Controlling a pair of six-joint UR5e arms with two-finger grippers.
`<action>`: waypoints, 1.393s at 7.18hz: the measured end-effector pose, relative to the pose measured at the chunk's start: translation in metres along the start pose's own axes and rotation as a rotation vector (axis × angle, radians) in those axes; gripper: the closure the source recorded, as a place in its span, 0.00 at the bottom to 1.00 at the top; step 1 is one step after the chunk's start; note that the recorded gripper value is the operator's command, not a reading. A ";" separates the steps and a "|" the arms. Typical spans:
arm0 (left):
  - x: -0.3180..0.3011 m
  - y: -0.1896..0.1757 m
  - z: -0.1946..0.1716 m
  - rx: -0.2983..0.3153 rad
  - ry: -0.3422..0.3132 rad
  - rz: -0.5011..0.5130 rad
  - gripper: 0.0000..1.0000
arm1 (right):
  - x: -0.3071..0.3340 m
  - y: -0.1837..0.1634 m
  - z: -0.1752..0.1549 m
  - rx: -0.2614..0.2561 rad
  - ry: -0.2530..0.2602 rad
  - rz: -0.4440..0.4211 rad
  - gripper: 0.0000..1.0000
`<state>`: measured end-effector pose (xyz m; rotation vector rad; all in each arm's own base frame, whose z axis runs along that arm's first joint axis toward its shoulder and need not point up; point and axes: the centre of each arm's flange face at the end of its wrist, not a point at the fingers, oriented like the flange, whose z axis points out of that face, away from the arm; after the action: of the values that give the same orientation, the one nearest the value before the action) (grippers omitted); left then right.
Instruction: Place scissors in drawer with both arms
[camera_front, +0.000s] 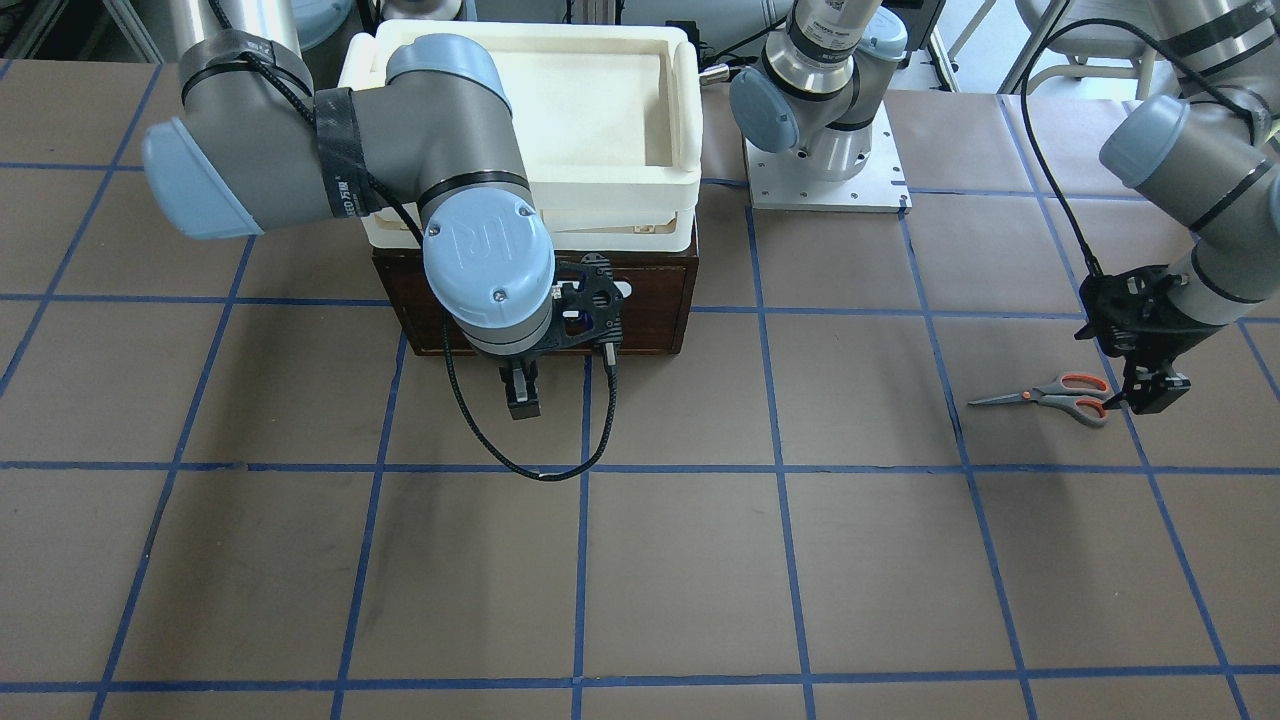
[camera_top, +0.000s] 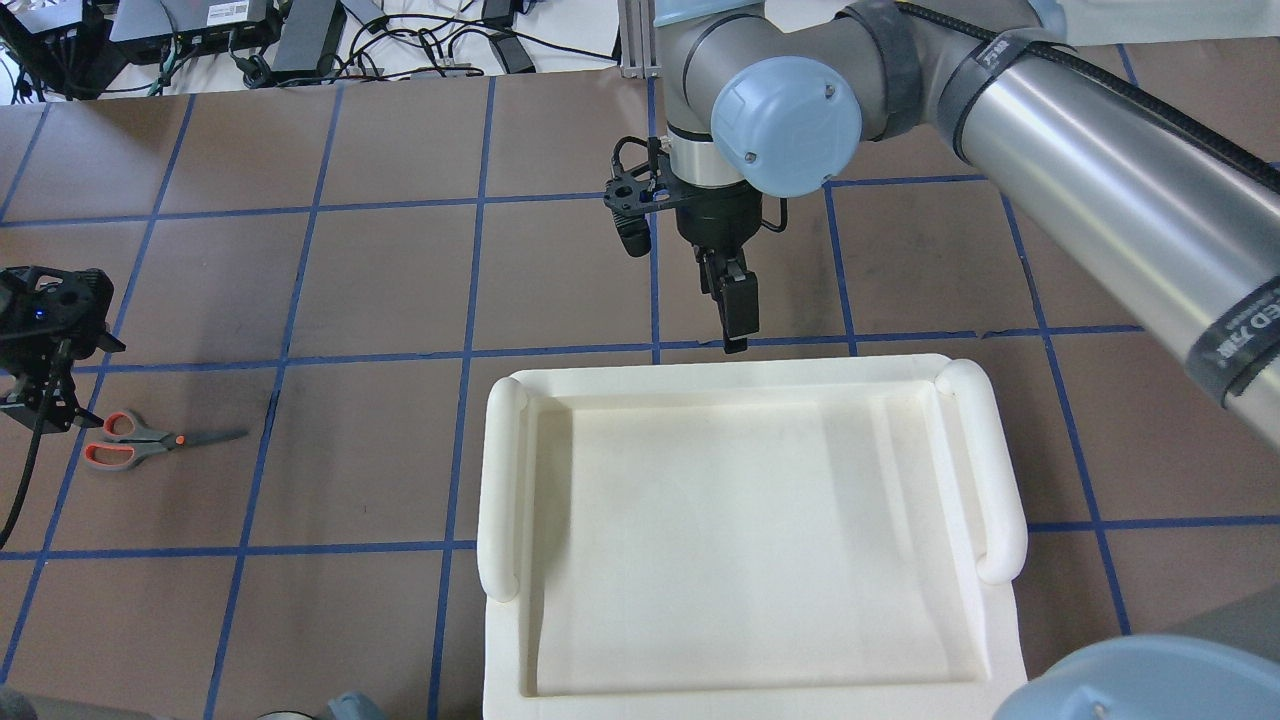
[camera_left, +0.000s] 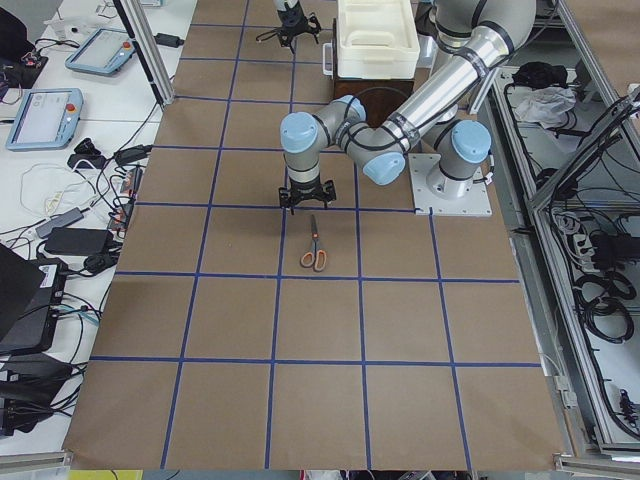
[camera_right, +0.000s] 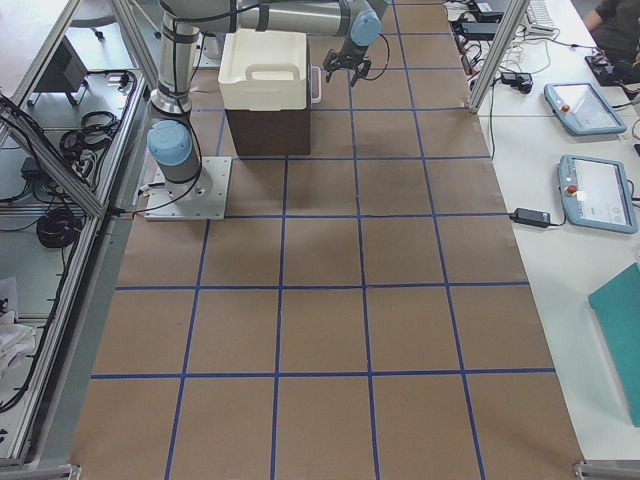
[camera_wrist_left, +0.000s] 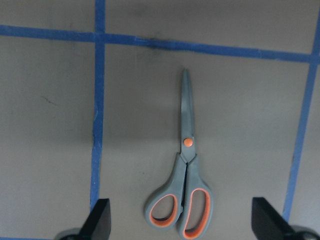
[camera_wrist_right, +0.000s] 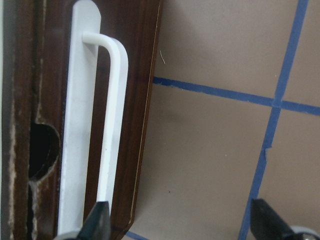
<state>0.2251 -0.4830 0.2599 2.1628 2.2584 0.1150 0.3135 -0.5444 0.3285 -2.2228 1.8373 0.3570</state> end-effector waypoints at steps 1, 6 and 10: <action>0.003 0.008 0.027 -0.008 -0.005 0.037 0.00 | -0.002 -0.005 0.005 0.028 -0.012 -0.005 0.00; 0.030 0.008 0.084 0.020 0.006 0.084 0.00 | -0.006 -0.011 0.032 0.095 -0.063 0.115 0.00; 0.028 0.006 0.096 0.061 -0.008 0.087 0.00 | -0.007 -0.008 0.038 0.089 -0.082 0.136 0.00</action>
<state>0.2355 -0.4503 0.1659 2.2882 2.1920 0.0389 0.3186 -0.5243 0.2951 -2.0010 1.9266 0.3769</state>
